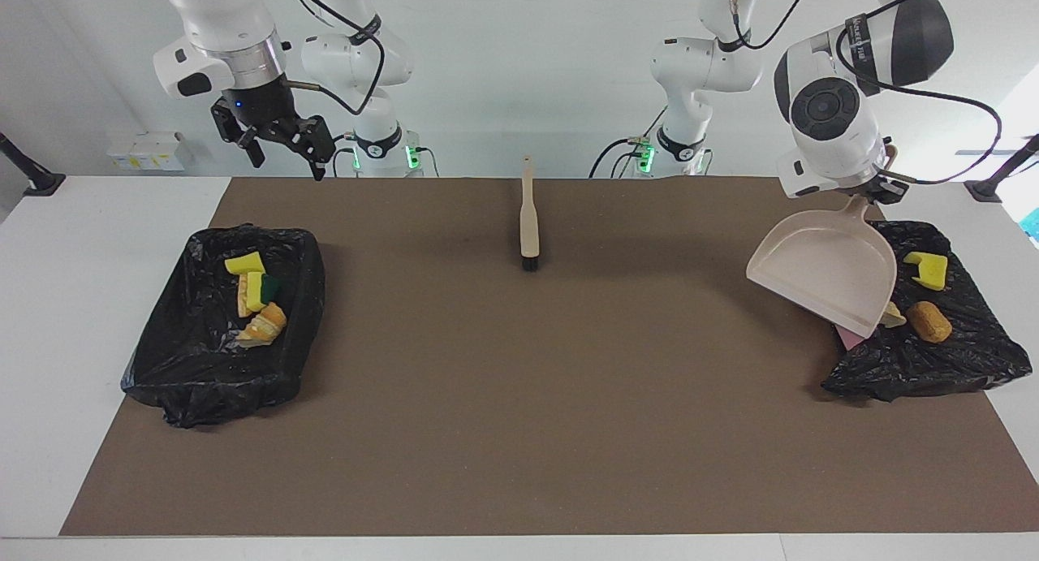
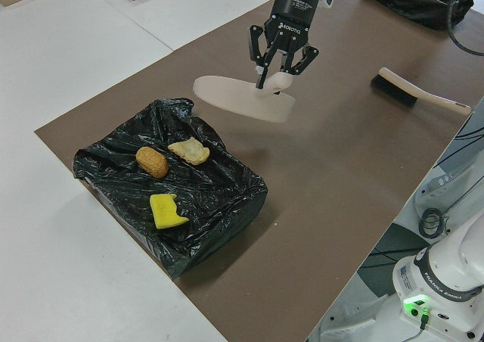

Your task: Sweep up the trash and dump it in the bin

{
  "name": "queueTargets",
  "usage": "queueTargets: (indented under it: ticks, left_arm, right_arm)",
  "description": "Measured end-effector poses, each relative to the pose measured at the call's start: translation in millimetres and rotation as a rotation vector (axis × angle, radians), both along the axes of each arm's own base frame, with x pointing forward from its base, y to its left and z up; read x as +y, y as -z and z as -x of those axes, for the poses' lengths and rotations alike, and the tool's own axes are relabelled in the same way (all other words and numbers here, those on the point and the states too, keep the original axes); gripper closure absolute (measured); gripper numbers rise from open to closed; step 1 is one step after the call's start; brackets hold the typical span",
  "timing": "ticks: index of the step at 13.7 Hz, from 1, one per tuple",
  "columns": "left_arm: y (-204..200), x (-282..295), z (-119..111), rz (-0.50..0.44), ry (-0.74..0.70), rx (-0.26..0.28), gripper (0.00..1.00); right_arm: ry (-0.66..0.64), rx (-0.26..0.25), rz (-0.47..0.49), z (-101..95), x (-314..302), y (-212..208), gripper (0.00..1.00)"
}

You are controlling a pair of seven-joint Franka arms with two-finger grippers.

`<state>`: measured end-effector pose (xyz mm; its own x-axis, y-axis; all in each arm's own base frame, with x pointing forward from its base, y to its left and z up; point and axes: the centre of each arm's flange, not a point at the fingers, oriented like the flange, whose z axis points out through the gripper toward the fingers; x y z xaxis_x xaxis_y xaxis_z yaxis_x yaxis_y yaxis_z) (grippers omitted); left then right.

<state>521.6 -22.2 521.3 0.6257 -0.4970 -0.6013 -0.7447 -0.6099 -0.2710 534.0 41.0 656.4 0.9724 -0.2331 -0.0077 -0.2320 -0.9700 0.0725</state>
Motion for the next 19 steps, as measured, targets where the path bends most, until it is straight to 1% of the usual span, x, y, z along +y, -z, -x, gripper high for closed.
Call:
queueTargets:
  ticks: [3,6,8,11,15,16,19]
  left_arm:
    - [6,-24,5,0.092,-0.122,-0.063,0.69]
    - [7,-52,8,0.199,-0.281,-0.140,0.69]
    - [7,-79,8,0.260,-0.365,-0.205,0.69]
    - [4,-133,12,0.348,-0.488,-0.311,0.69]
    - [-5,-209,26,0.446,-0.629,-0.432,0.69]
    - [-7,-225,31,0.470,-0.642,-0.440,0.69]
    - [-16,-257,42,0.541,-0.636,-0.435,0.69]
  right_arm:
    - [0.000,-0.010,-0.001,-0.8,0,-2,0.00]
    - [0.001,-0.010,-0.001,-0.9,-1,-2,0.00]
    - [0.005,-0.007,-0.001,-1.0,-3,-1,0.00]
    - [0.019,-0.019,-0.015,-2.7,-10,4,0.00]
    - [-0.034,-0.018,-0.018,-0.3,-21,9,0.00]
    - [-0.038,-0.018,-0.018,0.5,-22,9,0.00]
    - [-0.045,-0.018,-0.018,2.3,-22,8,0.00]
